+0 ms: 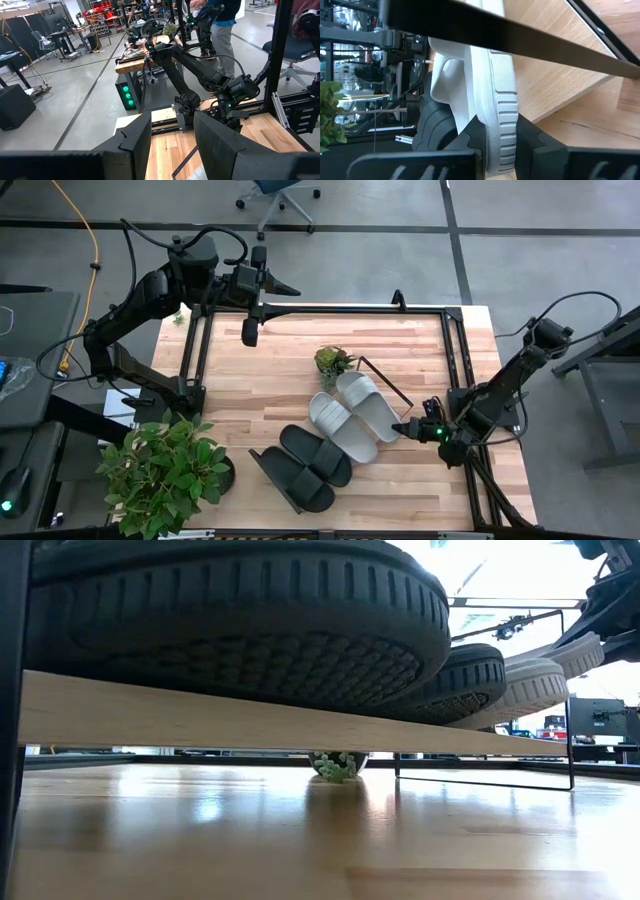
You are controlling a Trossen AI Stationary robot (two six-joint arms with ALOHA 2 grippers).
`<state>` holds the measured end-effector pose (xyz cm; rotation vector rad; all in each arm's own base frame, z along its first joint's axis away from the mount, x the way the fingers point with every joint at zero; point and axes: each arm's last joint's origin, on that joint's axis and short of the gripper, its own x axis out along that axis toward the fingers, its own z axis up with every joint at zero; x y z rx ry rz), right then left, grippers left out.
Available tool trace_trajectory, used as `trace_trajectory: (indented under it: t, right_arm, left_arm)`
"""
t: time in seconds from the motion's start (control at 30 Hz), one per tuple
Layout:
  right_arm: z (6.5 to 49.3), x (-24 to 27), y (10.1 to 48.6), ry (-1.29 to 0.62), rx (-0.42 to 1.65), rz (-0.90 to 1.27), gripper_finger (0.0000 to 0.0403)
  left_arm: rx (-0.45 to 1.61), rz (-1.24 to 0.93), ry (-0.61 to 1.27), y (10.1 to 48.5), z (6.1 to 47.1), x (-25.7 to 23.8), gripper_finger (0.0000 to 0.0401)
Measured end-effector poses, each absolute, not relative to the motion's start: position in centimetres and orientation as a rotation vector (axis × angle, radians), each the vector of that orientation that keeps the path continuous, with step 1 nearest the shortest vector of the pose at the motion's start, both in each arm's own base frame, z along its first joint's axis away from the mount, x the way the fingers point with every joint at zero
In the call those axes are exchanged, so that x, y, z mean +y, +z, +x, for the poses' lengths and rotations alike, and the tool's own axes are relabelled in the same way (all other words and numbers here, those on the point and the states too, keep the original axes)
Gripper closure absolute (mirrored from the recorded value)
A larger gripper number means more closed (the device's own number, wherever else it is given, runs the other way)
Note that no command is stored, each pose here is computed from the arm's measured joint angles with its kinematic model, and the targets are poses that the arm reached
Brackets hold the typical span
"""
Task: Pick and place slides into the shelf
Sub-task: Put the gray slipper on the shelf
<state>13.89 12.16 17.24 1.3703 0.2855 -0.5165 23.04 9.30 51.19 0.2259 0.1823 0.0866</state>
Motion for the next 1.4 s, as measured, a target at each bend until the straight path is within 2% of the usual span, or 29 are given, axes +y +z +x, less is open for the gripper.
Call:
trace_trajectory:
  t: [0.1, 0.37, 0.53, 0.93, 1.4]
  right_arm:
    - [13.9, 12.2, 17.3, -0.511, 0.285, 1.379, 0.0362]
    - [13.9, 12.2, 17.3, -0.509, 0.282, 1.391, 0.0284]
    - [14.0, 12.3, 17.3, -0.51, 0.3, 1.422, 0.0255]
    - [14.6, 11.6, 17.2, -0.559, 0.325, 1.519, 0.0247]
    - [15.2, 11.0, 17.9, -0.64, 0.38, 1.498, 0.0247]
  left_arm:
    - [0.182, 0.226, 0.086, 51.2, 23.0, 9.3, 0.0263]
    - [0.182, 0.226, 0.086, 51.2, 23.0, 9.3, 0.0263]
    - [0.182, 0.226, 0.086, 51.2, 23.0, 9.3, 0.0263]
    - [0.192, 0.222, 0.085, 51.1, 23.0, 9.3, 0.0263]
    - [0.211, 0.219, 0.082, 50.9, 23.0, 9.3, 0.0263]
